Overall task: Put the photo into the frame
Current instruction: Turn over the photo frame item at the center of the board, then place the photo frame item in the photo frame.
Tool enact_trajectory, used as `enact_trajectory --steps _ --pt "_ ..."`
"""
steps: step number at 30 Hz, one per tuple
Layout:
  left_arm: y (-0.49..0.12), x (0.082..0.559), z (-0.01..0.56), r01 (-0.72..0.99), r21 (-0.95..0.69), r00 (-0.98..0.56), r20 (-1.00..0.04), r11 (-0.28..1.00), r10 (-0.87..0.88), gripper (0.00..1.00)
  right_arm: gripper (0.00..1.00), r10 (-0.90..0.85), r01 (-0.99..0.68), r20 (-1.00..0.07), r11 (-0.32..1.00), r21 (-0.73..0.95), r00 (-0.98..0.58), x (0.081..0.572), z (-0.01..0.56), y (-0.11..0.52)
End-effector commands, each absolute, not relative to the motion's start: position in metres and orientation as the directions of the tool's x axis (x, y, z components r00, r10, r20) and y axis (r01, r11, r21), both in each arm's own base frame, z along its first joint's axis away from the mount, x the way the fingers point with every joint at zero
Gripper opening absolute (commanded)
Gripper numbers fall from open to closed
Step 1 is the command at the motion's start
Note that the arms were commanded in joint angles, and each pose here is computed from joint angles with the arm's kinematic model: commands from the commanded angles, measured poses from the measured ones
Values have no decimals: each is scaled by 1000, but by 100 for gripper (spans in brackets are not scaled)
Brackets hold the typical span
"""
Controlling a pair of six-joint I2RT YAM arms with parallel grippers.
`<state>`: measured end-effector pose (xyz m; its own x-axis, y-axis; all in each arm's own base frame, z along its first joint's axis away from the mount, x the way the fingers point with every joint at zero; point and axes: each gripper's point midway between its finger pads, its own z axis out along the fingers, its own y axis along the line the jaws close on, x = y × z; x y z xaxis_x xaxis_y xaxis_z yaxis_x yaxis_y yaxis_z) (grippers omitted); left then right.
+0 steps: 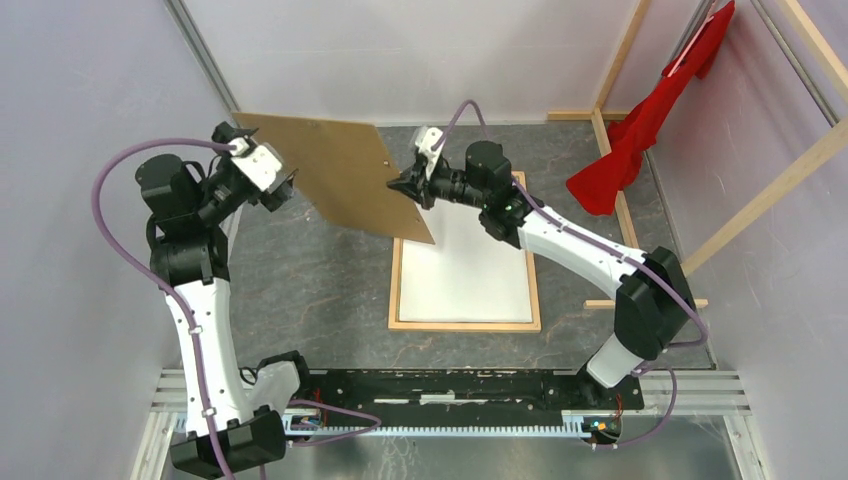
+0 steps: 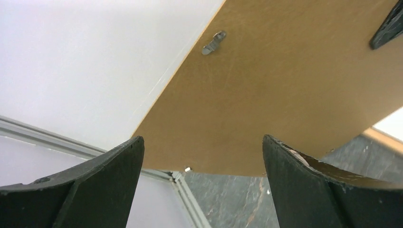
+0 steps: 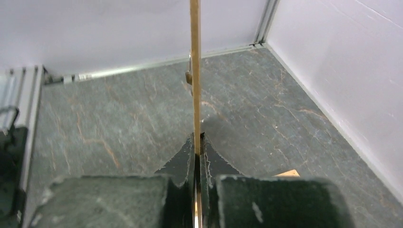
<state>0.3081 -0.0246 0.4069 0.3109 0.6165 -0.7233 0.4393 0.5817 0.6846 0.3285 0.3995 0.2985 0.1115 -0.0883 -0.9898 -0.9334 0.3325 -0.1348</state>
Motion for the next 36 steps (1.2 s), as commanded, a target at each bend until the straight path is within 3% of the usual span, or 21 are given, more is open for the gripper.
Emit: enact_trajectory --steps 1,11,15,18,28,36 --pt "-32 311 459 414 554 345 -830 722 439 100 0 188 -904 -976 428 -17 108 357 396 390" --pt "-13 328 465 363 433 273 -896 825 351 100 0 424 -820 -854 343 459 -301 410 437 337" --pt "-9 333 444 390 419 209 -908 820 364 100 0 461 -687 -700 234 688 -545 425 414 309" --pt "-8 336 422 414 401 159 -916 817 370 100 0 495 -594 -581 153 790 -646 423 394 287" --pt "-7 337 317 529 183 -171 -934 829 315 95 0 621 -375 -411 196 906 -668 413 344 210" --pt "-24 337 257 564 77 -340 -886 822 316 98 0 699 -285 -364 234 930 -615 389 296 153"
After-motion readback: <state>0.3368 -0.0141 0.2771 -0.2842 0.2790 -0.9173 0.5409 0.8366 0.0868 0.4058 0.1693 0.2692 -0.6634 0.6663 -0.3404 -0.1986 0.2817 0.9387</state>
